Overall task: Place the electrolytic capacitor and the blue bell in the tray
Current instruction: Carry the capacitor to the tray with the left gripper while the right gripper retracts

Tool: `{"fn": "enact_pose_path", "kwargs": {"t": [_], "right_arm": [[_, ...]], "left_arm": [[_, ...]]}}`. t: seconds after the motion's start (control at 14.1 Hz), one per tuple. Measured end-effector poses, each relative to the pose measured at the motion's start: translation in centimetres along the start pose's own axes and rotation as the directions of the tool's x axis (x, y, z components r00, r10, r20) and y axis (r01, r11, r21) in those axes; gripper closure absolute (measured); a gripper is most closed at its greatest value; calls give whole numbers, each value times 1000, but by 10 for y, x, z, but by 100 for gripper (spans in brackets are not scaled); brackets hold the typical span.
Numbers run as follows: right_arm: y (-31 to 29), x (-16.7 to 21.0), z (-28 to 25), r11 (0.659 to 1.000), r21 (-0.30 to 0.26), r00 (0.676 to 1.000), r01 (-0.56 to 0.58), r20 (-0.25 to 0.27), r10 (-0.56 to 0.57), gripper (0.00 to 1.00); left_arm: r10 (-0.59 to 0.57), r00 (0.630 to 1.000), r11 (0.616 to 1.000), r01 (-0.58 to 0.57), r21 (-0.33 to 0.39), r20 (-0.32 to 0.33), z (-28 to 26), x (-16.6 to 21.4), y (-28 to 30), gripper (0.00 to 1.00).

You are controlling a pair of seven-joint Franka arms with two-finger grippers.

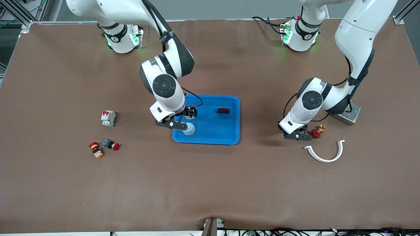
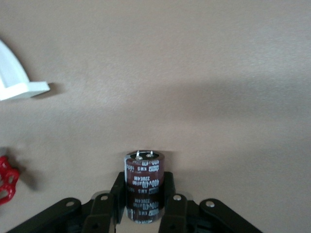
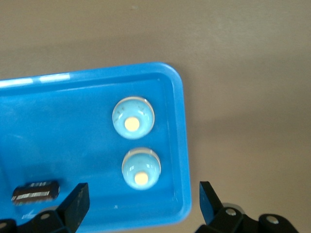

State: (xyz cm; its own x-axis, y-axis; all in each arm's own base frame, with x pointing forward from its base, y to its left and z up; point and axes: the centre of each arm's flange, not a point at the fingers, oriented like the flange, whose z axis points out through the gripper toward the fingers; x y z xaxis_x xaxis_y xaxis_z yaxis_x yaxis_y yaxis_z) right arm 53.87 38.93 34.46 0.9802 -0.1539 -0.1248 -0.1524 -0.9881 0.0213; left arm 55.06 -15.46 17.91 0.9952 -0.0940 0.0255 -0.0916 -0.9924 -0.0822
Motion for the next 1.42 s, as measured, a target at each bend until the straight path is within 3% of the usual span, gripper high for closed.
{"fn": "enact_pose_path", "kwargs": {"t": [0.21, 0.36, 0.5, 0.64, 0.71, 0.92, 1.28, 1.42], "right_arm": [[15, -18, -51, 999, -30, 1000, 26, 18, -25, 0], [31, -32, -88, 998, -49, 999, 40, 17, -39, 0], [50, -46, -119, 998, -47, 999, 45, 12, -44, 0], [69, -58, -142, 998, -52, 999, 47, 7, -47, 0], [77, -63, -152, 997, -55, 999, 48, 6, -48, 0], [100, -73, -179, 998, -44, 999, 39, 12, -39, 0], [149, -96, -228, 998, -52, 999, 41, 14, -41, 0], [169, -107, -241, 996, -60, 997, 70, -9, -70, 0]], "left_arm": [[-155, 988, 988, 155, 8, 9, -7, -2, 9, 66], [-333, 943, 943, 333, -1, 6, -16, -4, 25, 66], [-541, 841, 841, 541, -25, -2, -28, -3, 44, 66], [-728, 685, 684, 727, -56, 5, -42, 0, 64, 66], [-789, 614, 611, 788, -70, 13, -49, 1, 75, 66], [-894, 444, 436, 894, -105, 66, -70, 2, 105, 66], [-960, 248, 225, 960, -166, 131, -113, 5, 166, 66], [-970, 194, 170, 972, -161, 149, -123, -5, 198, 66]]}}
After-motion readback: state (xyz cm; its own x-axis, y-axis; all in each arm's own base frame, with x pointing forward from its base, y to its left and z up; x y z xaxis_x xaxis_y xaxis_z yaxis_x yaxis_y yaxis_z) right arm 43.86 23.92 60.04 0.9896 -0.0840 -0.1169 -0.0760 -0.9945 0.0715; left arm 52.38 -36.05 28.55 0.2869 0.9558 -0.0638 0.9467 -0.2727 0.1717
